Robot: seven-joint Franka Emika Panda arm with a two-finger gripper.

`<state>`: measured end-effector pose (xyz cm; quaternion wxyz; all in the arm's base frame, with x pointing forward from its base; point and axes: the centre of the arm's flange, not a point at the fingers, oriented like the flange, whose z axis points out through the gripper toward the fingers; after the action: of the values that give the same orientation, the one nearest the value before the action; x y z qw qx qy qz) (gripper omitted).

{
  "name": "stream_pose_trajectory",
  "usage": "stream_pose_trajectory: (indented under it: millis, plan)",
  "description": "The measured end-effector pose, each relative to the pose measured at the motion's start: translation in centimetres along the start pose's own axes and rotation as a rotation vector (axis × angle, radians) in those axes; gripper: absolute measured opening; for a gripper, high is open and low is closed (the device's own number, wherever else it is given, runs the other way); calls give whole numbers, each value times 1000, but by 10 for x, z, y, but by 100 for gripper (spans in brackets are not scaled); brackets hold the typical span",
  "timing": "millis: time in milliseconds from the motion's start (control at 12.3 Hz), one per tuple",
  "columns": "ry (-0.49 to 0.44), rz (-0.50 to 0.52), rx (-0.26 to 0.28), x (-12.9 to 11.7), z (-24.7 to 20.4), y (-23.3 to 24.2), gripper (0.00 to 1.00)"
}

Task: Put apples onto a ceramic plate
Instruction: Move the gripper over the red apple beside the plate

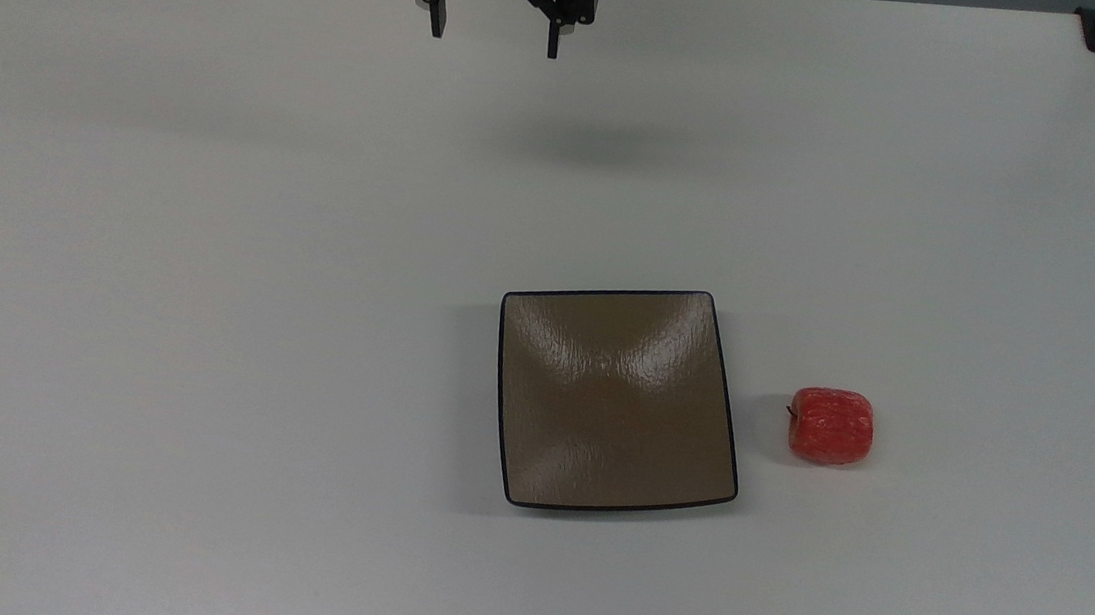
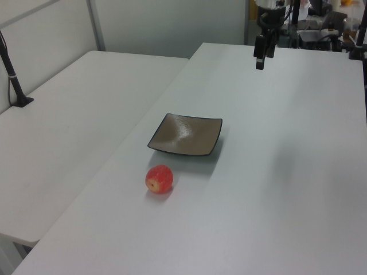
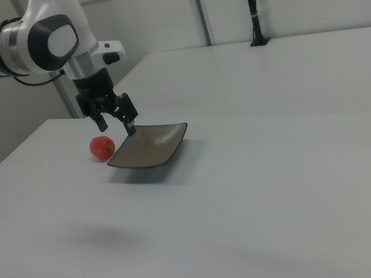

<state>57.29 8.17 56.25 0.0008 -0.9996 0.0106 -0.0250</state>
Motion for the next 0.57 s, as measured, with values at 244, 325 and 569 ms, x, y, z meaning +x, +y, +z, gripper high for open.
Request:
stream_pose_trajectory:
  millis: [244,325,569]
  plan:
    - [-4,-9,1,-1,2,-4,100]
    - [-4,-12,1,-1,2,-5,100]
    - [-5,-24,4,-2,3,-13,100]
